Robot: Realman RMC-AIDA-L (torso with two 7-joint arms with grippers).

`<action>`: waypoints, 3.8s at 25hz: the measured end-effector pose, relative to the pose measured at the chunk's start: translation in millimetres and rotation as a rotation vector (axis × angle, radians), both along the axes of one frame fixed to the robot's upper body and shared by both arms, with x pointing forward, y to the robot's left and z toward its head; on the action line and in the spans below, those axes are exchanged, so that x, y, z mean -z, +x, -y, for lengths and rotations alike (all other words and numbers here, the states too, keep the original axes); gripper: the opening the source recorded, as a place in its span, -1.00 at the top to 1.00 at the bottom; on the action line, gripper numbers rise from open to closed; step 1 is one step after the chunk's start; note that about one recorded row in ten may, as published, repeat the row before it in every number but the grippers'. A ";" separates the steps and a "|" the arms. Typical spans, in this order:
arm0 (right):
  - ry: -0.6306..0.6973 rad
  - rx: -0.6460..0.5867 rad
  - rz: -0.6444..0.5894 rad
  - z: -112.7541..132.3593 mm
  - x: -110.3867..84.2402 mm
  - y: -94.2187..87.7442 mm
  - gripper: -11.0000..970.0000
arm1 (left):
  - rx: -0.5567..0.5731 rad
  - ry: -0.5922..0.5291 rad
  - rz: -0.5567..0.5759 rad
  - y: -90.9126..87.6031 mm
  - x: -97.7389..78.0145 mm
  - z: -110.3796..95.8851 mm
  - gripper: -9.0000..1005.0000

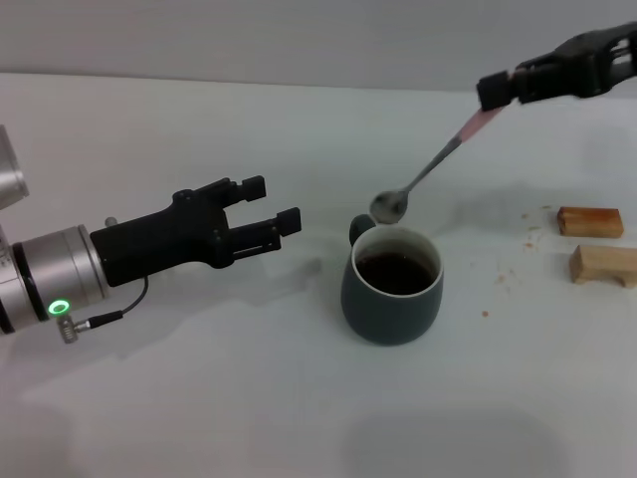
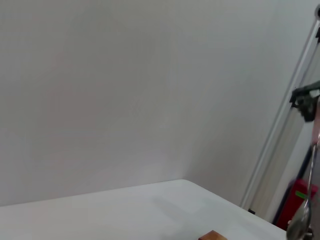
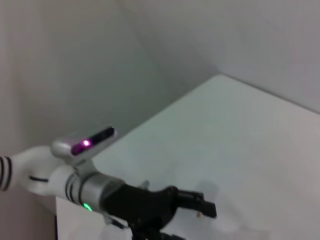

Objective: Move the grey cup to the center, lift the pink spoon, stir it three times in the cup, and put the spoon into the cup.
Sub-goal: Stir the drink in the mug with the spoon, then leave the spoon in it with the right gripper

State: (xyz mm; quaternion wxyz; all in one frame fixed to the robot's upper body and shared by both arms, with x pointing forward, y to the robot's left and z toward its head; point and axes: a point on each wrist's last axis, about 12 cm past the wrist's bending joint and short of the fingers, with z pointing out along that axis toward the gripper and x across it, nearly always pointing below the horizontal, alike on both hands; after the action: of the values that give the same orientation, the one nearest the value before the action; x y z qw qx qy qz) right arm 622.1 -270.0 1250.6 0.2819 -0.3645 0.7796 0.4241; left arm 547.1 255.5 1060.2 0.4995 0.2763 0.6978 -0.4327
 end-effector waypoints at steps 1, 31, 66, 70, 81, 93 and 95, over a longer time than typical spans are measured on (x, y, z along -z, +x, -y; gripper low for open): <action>-0.013 -0.003 -0.004 -3.3 3.4 0.5 0.77 | -0.001 0.000 0.000 -0.1 0.1 -0.3 -0.65; -0.148 0.000 -0.088 -25.4 40.3 4.8 0.77 | -0.043 0.041 0.009 7.9 -2.4 -10.8 -0.65; -0.286 -0.007 -0.065 -50.9 42.7 25.7 0.77 | -0.047 0.052 0.017 15.0 -2.8 -0.6 -0.65; -0.289 -0.026 -0.061 -58.9 41.5 26.7 0.77 | -0.048 0.052 0.014 13.2 -1.2 -0.9 -0.65; -0.290 -0.086 -0.074 -66.4 39.0 21.2 0.77 | -0.044 0.053 0.016 14.2 -1.9 1.1 -0.65; -0.338 -0.110 -0.108 -51.5 39.4 13.1 0.77 | -0.051 0.054 0.010 15.1 -1.8 0.3 -0.65; -0.345 -0.105 -0.109 -48.5 39.6 13.2 0.77 | -0.052 0.055 0.010 15.2 -1.7 0.3 -0.65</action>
State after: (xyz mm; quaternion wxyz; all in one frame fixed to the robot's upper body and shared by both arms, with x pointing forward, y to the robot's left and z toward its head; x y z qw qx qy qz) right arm 635.3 -221.5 1211.0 0.1500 -0.4240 0.8349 0.3172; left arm 562.3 255.2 1061.9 0.5061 0.2738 0.7138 -0.3991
